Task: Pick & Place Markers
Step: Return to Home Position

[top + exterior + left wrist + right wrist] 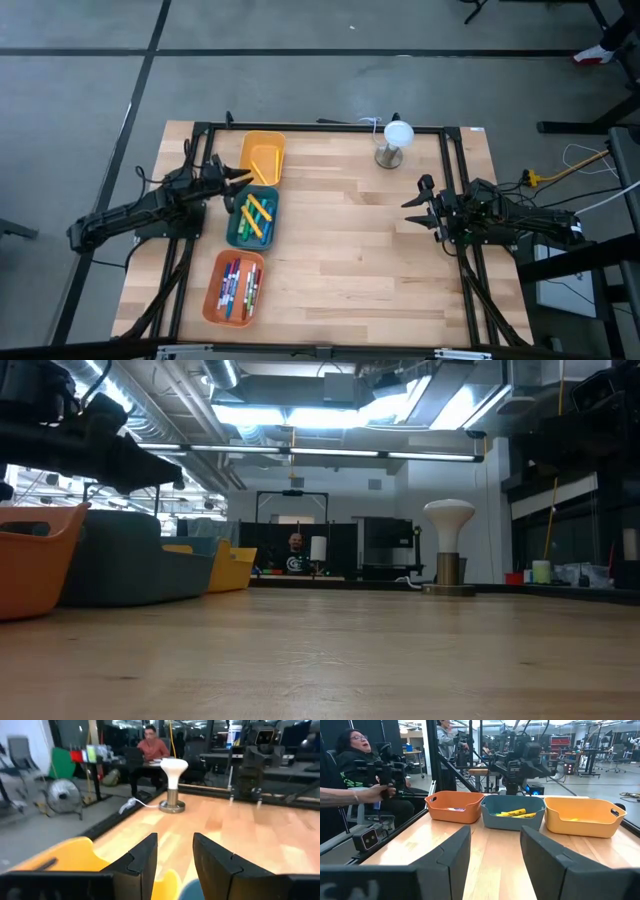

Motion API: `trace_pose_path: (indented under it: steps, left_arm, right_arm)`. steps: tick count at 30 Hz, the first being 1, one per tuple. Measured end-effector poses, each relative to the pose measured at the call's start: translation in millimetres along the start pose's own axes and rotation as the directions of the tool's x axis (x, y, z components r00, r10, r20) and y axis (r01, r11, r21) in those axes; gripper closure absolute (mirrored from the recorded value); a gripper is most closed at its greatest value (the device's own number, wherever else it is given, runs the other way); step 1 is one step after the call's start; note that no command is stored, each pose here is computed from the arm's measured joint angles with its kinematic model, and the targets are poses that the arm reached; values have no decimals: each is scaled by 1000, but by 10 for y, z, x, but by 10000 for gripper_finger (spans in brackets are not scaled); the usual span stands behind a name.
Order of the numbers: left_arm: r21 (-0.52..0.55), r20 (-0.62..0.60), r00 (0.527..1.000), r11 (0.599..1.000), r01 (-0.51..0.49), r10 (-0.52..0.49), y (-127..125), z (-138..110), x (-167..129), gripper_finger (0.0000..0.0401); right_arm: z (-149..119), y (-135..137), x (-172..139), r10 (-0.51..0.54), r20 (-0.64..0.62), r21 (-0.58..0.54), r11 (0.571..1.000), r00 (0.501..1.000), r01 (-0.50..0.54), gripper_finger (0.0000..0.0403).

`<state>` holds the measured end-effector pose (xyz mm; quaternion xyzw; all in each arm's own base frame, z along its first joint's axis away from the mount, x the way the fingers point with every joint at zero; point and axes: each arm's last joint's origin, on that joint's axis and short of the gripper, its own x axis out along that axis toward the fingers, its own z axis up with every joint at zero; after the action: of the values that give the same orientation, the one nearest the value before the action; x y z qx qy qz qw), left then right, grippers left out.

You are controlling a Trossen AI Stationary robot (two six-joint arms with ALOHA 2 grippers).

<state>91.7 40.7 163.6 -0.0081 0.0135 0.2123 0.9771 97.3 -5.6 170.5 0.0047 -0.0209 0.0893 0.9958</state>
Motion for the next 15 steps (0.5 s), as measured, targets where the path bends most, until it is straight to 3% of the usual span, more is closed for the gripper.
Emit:
trace_pose_path:
  steps: [6,15]
  left_arm:
    - [-149,-14,1000,989,8,-10,-3,-11,8,285]
    - [-162,-14,1000,987,6,-8,-2,-11,8,281]
  right_arm:
    - [0,0,0,0,0,0,1000,1000,0,233]
    - [0,0,0,0,0,0,1000,1000,0,233]
